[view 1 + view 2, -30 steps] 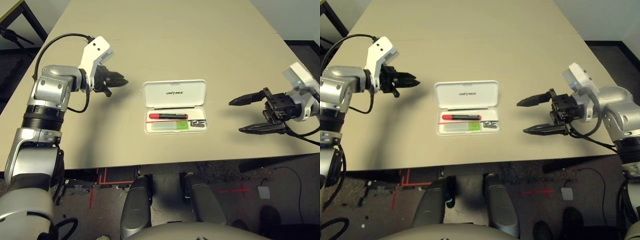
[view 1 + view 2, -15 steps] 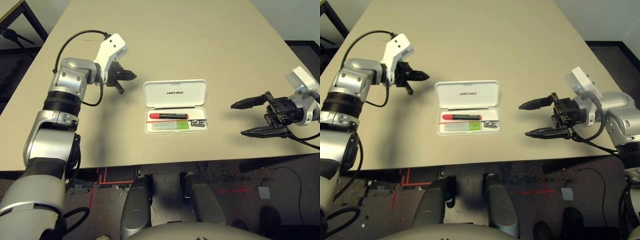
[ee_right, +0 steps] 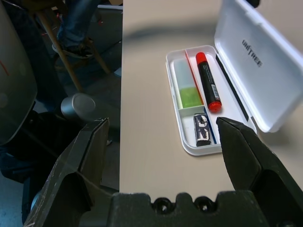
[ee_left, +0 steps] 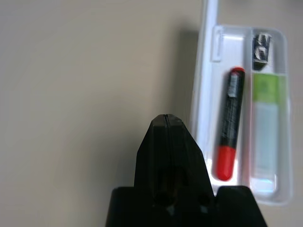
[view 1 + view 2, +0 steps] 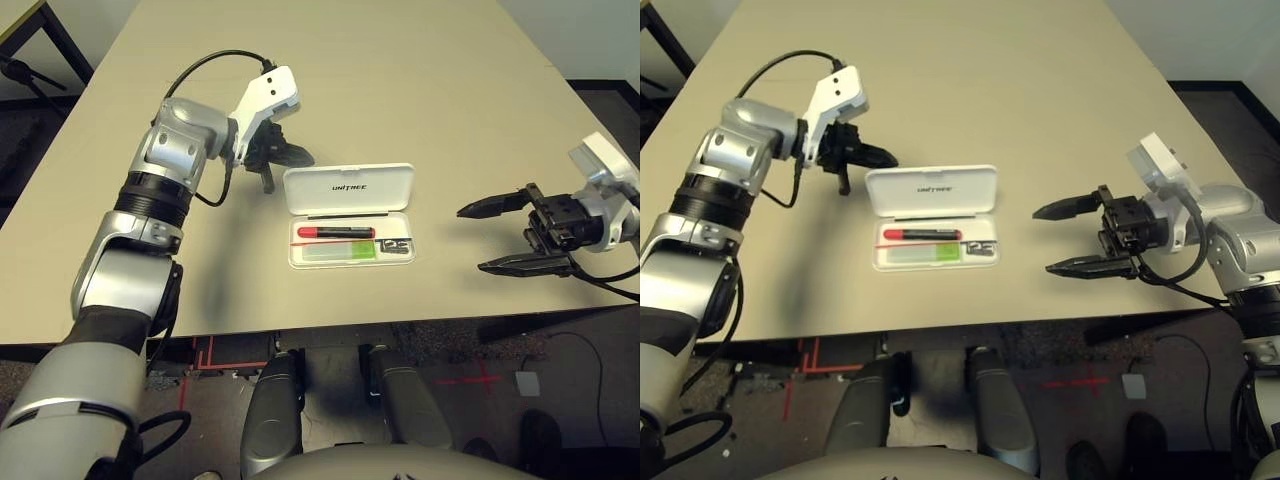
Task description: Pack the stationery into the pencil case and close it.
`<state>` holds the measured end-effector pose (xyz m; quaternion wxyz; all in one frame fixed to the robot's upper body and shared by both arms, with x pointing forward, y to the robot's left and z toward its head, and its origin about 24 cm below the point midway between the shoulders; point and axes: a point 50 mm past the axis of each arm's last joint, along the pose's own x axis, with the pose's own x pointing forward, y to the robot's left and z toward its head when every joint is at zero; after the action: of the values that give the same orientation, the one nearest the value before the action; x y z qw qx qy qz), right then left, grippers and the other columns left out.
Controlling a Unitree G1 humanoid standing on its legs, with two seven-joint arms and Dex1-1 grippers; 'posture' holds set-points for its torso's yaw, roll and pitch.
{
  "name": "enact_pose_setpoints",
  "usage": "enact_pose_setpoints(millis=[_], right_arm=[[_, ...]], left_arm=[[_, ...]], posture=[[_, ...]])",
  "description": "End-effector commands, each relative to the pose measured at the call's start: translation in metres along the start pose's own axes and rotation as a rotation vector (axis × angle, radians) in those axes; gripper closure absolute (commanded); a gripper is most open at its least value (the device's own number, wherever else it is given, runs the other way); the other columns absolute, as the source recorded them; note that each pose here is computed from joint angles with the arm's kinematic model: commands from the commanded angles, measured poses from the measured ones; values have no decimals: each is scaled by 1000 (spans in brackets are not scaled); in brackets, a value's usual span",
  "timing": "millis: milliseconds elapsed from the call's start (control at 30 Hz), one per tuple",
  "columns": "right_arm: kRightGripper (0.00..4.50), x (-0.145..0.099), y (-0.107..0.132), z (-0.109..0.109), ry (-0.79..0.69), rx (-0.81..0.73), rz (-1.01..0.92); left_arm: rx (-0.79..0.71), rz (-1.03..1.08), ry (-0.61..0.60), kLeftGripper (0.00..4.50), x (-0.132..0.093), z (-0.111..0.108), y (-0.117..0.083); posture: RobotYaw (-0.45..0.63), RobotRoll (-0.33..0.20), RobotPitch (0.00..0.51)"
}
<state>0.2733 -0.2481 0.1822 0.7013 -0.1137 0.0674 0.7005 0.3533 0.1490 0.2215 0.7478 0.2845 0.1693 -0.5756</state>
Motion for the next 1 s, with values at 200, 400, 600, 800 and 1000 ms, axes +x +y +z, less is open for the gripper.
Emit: enact_pose_setpoints(millis=[200, 400, 600, 800, 1000], right_arm=[[0, 1, -3, 3, 1, -19, -1], [0, 3, -3, 2, -2, -21, 4], [0, 6, -2, 0, -8, -23, 10], [0, 8, -2, -3, -13, -20, 2], [0, 10, -3, -4, -22, -16, -14]], left_arm=[[25, -130, 23, 4482, 20, 1, -34], [3, -199, 28, 4482, 43, -5, -55], [-31, -211, 101, 4482, 61, -28, -59], [-72, -217, 258, 4482, 78, -58, -67], [-82, -218, 230, 4482, 79, -52, -65]], posture=[[-75, 0, 170], [-83, 0, 169], [-91, 0, 174], [-99, 0, 176], [-99, 0, 174]])
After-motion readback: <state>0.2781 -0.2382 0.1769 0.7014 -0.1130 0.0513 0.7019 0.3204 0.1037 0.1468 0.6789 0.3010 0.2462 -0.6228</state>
